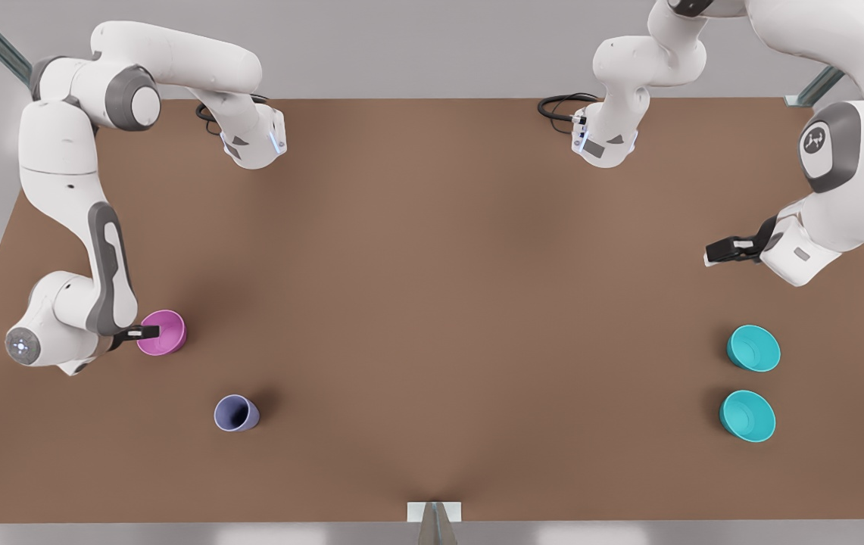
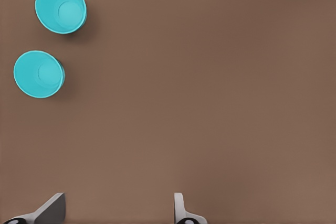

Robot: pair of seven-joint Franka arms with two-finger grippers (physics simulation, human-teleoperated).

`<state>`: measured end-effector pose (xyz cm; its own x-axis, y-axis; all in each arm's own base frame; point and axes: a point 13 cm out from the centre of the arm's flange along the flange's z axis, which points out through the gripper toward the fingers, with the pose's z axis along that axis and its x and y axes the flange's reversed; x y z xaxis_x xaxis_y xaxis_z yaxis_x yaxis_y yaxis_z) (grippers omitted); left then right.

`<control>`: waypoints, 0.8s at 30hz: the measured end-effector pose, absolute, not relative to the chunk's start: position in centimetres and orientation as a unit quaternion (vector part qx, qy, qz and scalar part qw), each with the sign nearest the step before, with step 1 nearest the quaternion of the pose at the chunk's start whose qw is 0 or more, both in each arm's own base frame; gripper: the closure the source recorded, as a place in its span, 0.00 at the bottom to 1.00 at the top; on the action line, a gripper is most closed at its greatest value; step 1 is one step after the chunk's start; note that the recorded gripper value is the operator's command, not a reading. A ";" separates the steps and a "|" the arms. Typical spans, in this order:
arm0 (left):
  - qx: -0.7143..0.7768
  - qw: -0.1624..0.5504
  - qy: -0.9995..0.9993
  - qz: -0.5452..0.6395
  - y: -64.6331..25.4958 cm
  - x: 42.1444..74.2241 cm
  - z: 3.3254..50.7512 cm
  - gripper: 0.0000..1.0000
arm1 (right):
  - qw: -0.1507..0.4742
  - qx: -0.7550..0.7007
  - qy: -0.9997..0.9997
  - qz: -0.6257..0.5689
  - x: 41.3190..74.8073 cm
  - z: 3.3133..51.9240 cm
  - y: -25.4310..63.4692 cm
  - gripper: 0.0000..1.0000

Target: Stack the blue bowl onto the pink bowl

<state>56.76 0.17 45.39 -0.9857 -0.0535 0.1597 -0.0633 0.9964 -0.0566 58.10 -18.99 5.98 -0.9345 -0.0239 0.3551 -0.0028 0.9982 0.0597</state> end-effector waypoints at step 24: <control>0.060 0.071 -0.995 0.036 3.8 55.5 50.2 0.00 | 0.152 0.196 -0.959 -0.137 60.8 22.3 17.8 0.79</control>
<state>55.47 3.84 50.20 -0.9829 -0.1133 0.1454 -0.1236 0.9903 -0.0639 60.76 17.84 22.33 -0.8764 -0.4184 0.2384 -0.3351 0.8855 0.3220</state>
